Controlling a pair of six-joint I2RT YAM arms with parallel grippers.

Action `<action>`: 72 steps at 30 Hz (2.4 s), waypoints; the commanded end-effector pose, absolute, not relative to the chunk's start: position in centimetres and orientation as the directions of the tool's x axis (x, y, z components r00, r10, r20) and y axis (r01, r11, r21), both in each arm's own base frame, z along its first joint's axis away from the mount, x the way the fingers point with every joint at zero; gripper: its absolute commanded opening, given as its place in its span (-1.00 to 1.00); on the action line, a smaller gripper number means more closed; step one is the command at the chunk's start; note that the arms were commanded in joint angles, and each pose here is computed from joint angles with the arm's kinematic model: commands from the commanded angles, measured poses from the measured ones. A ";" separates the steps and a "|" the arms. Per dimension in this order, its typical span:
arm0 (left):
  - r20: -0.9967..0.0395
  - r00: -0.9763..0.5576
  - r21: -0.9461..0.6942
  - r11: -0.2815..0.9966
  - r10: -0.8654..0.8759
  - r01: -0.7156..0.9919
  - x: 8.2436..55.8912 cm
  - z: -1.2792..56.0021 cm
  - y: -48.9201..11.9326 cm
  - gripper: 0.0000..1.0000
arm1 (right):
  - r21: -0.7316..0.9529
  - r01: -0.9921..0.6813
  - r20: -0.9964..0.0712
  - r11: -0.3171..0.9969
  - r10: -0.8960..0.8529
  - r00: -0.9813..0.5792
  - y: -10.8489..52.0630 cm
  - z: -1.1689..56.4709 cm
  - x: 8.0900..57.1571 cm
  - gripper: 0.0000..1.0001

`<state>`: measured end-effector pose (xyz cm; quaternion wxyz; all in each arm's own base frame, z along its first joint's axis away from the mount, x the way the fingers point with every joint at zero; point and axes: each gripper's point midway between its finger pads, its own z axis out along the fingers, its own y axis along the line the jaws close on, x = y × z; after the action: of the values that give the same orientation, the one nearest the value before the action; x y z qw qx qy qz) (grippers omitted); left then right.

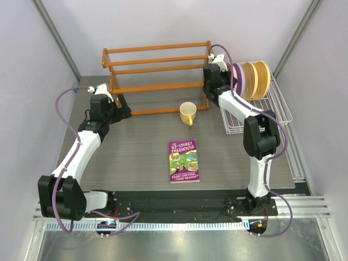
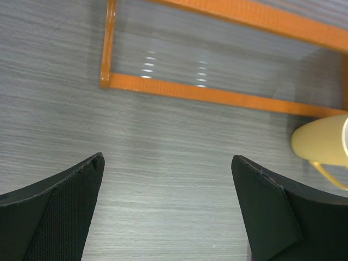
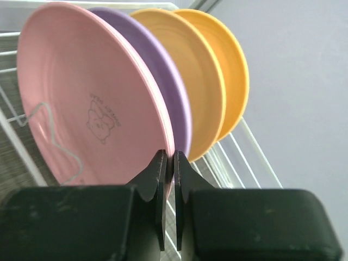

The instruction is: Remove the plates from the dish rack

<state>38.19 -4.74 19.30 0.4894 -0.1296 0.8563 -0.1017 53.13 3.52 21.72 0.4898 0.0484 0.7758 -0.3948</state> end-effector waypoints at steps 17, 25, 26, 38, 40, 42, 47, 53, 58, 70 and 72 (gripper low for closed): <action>-0.854 -0.445 -0.283 0.959 -0.268 -0.034 38.1 21.5 -6.1 0.99 | -0.321 0.795 -0.938 0.515 -0.287 -0.192 1.1 39.1 45.5 -0.94; -0.839 -0.465 -0.376 0.920 -0.284 0.116 37.8 22.0 -9.7 0.99 | -0.169 0.659 -0.985 0.733 -0.141 -0.096 1.8 42.2 40.7 -0.93; -0.840 -0.459 -0.389 0.912 -0.291 0.133 37.9 22.3 -10.1 0.99 | -0.167 0.614 -0.985 0.771 -0.107 -0.133 2.2 40.7 40.1 -0.93; -0.809 -0.371 -0.568 0.772 -0.456 0.287 36.6 26.6 -13.6 0.99 | 0.156 0.144 -0.939 0.977 0.192 -0.286 10.7 33.4 33.8 -0.98; -0.807 -0.354 -0.577 0.756 -0.472 0.309 36.3 27.0 -14.0 0.99 | 0.189 0.121 -0.926 0.975 0.218 -0.309 11.7 32.4 33.3 -0.97; -0.803 -0.347 -0.588 0.739 -0.484 0.330 35.8 27.4 -14.5 0.99 | 0.208 0.084 -0.913 0.974 0.225 -0.340 13.0 31.0 32.9 -0.98; -0.804 -0.355 -0.588 0.727 -0.477 0.354 34.9 26.8 -15.7 0.99 | 0.264 0.028 -0.891 0.964 0.255 -0.375 15.5 28.9 32.7 -0.97; -0.799 -0.395 -0.590 0.716 -0.453 0.373 33.6 25.3 -17.7 0.97 | 0.313 -0.036 -0.864 0.949 0.269 -0.425 18.8 26.8 32.9 -0.98; -0.799 -0.421 -0.584 0.722 -0.429 0.372 32.9 23.9 -18.7 0.91 | 0.336 -0.069 -0.849 0.939 0.270 -0.454 21.3 25.3 33.6 -0.98; -0.800 -0.458 -0.558 0.762 -0.388 0.329 32.7 20.9 -18.7 0.11 | 0.394 -0.122 -0.830 0.911 0.296 -0.474 24.1 25.7 34.0 -0.98; -0.797 -0.469 -0.555 0.767 -0.380 0.322 32.8 20.2 -18.8 0.03 | 0.404 -0.130 -0.829 0.906 0.302 -0.471 24.3 26.1 34.1 -0.98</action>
<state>32.27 -18.92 20.56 0.5036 -0.0228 0.7877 -0.3541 33.14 22.28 21.53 0.4742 0.0308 0.8679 0.1448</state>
